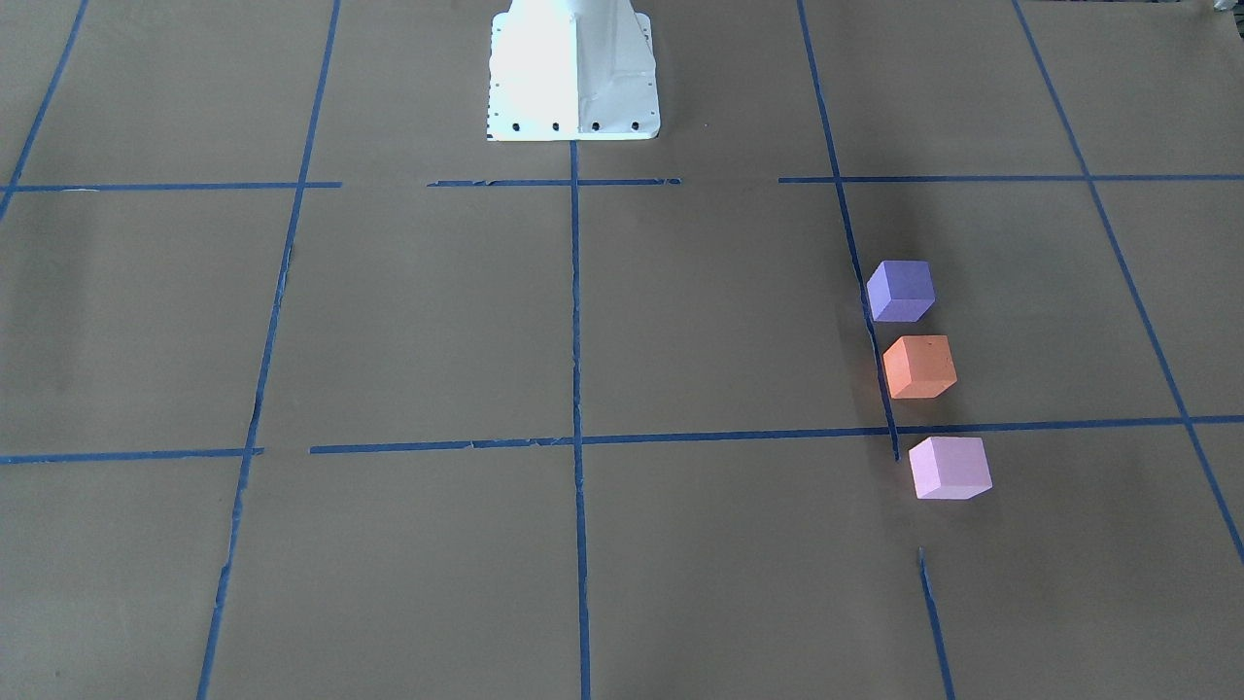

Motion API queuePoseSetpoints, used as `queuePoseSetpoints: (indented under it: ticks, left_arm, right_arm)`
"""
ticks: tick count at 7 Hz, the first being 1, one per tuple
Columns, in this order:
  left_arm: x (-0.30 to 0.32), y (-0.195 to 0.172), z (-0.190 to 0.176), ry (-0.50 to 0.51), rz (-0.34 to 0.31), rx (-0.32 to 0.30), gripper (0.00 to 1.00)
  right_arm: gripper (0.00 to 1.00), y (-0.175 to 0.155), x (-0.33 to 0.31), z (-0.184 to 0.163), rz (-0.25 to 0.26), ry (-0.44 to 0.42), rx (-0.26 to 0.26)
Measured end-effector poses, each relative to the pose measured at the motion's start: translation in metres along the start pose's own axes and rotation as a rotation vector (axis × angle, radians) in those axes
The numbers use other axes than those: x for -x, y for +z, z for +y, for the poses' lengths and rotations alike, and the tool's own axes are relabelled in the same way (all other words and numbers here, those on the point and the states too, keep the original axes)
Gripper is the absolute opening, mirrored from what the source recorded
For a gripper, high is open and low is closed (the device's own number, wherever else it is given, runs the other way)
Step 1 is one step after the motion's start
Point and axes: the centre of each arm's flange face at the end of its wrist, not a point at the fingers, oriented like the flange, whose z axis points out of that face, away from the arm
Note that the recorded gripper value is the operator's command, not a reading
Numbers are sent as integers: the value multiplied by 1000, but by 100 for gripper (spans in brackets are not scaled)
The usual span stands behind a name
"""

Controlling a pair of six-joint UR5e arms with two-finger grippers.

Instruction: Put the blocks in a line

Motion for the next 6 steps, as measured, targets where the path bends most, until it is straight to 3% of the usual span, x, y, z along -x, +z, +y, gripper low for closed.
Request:
queuePoseSetpoints:
  ticks: [6]
  left_arm:
    - [-3,-3,-2,6,0,-7,100]
  right_arm:
    - [100,0,0,0,0,0,0]
